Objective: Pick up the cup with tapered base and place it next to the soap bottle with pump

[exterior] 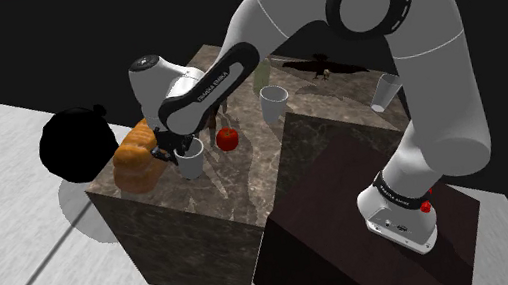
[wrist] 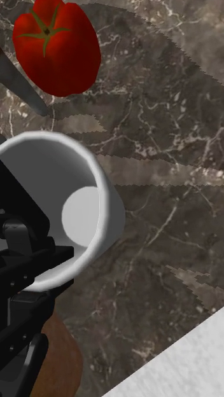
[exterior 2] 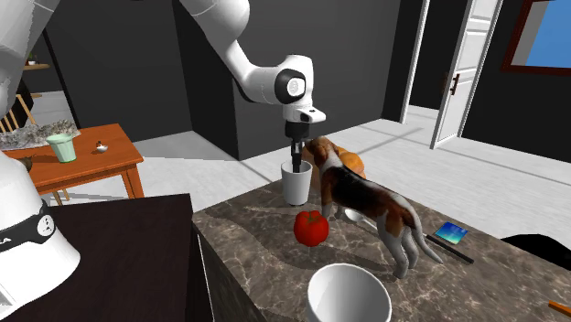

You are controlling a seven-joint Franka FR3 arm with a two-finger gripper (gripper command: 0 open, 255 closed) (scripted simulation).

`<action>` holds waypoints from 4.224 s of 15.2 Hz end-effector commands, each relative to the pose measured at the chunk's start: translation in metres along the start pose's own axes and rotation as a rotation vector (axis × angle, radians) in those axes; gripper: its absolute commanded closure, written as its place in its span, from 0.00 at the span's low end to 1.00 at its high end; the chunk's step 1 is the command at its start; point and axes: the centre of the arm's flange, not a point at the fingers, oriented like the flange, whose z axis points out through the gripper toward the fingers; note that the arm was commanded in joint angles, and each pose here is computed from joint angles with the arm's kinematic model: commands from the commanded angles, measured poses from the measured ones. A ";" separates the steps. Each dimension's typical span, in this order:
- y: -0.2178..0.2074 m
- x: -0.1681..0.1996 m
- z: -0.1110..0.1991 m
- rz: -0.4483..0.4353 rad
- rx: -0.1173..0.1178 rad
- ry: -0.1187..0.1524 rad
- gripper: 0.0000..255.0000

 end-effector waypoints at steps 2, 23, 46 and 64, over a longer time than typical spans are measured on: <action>0.000 0.000 0.000 0.000 0.000 0.000 1.00; 0.010 -0.001 -0.110 0.000 0.000 0.000 1.00; 0.021 -0.002 -0.231 0.000 0.000 0.000 1.00; 0.065 0.010 -0.304 0.000 0.000 0.000 1.00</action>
